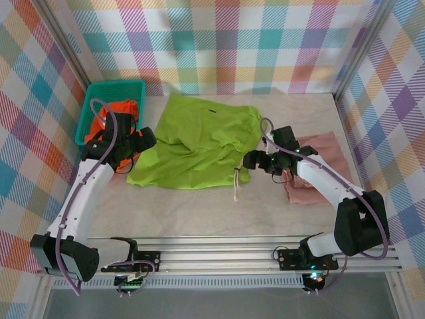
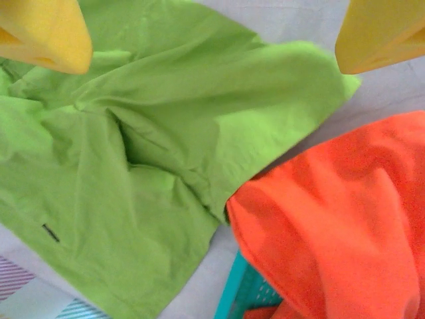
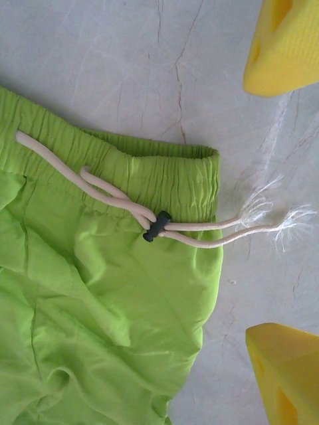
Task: Fold and stack the shorts
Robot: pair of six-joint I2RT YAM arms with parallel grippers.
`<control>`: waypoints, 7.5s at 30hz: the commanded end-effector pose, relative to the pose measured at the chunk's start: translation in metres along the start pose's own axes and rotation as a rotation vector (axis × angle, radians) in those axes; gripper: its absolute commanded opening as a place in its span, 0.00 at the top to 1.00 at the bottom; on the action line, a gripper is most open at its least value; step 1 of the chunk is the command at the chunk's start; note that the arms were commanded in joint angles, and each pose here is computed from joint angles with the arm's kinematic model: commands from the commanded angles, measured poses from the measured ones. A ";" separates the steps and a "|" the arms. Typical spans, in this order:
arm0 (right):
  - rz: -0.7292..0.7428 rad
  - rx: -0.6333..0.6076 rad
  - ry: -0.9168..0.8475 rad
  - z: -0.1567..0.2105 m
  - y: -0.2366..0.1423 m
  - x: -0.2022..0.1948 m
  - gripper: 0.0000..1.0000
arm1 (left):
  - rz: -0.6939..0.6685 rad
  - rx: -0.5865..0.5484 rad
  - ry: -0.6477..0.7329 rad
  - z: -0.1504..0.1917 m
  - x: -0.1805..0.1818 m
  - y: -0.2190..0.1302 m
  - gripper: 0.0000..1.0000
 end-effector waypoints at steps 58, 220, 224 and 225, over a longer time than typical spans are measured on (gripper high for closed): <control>0.055 -0.002 0.138 0.015 0.027 -0.008 1.00 | -0.017 0.209 -0.323 0.116 0.077 0.081 0.05; 0.031 0.182 0.235 -0.013 0.058 -0.049 0.13 | 0.051 0.299 -0.196 0.159 -0.007 0.155 0.00; -0.019 0.232 0.219 -0.013 0.076 -0.046 0.12 | -0.070 0.281 -0.204 0.176 0.029 0.138 0.00; -0.029 0.237 0.202 -0.015 0.078 -0.043 0.12 | -0.096 0.274 -0.204 0.180 0.038 0.132 0.00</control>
Point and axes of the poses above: each hand's point on the last joint's axis, 136 mm out from that joint toward the fingers, its own y axis out along the fingers, its own x axis along the line the jaws close on, z = x × y, the point moved 4 cm from there along -y, back along the fingers, and after that the axes turned 2 degrees about -y, right-handed, at the moved point
